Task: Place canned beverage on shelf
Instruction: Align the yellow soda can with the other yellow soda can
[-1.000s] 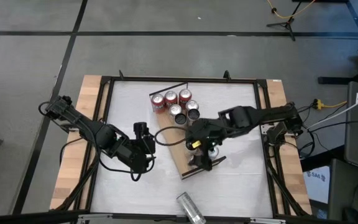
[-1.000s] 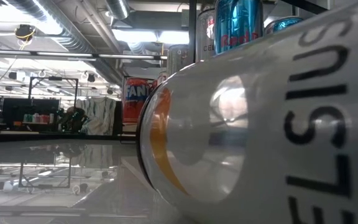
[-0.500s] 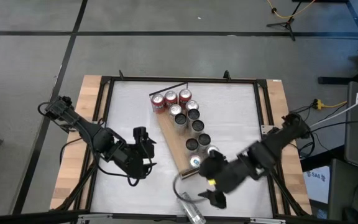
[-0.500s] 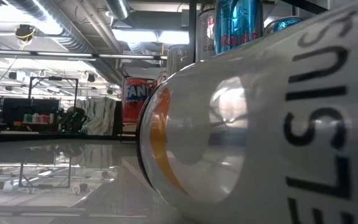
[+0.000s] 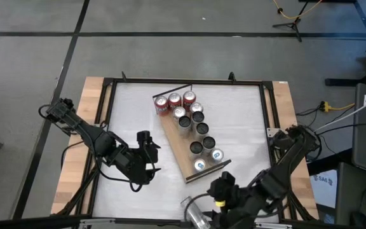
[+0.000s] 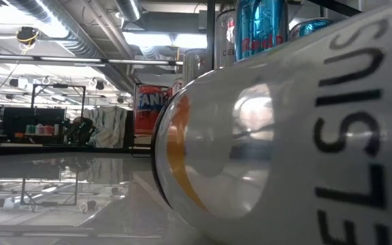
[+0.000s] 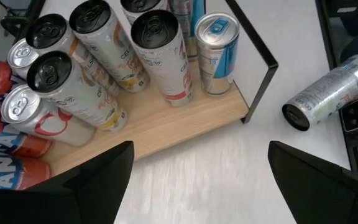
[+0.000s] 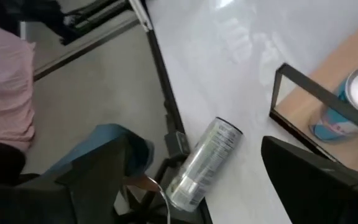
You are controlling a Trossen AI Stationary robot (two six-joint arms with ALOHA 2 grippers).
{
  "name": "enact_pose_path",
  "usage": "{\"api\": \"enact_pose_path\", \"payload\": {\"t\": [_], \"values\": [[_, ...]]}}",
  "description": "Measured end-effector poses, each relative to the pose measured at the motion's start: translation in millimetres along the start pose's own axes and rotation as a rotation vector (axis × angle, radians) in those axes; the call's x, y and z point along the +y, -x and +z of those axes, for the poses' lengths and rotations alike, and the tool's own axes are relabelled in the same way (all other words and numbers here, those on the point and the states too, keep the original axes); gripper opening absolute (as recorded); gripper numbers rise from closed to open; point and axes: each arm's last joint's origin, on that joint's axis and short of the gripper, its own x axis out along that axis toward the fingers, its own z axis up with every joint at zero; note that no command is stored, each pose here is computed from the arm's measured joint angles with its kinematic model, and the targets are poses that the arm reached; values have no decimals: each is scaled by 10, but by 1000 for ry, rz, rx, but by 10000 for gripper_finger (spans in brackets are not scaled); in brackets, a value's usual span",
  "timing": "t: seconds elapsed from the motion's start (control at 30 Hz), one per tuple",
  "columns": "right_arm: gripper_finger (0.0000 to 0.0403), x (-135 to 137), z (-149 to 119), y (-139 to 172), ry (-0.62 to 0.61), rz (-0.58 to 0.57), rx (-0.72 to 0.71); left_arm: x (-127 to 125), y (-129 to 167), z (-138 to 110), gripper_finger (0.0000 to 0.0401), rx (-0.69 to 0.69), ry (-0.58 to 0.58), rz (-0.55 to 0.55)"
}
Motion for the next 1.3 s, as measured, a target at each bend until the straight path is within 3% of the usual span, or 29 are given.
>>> {"api": "enact_pose_path", "payload": {"t": [0.43,0.7,1.3], "values": [[365,66,-284,-697,-113,-130,43,-9,0,17,363,-16,3,-8],[365,47,-510,-1109,-152,-196,151,-9,0,17,363,-16,3,-8],[365,-18,-717,-1556,-131,-295,122,-8,0,18,363,-16,4,-8]]}}
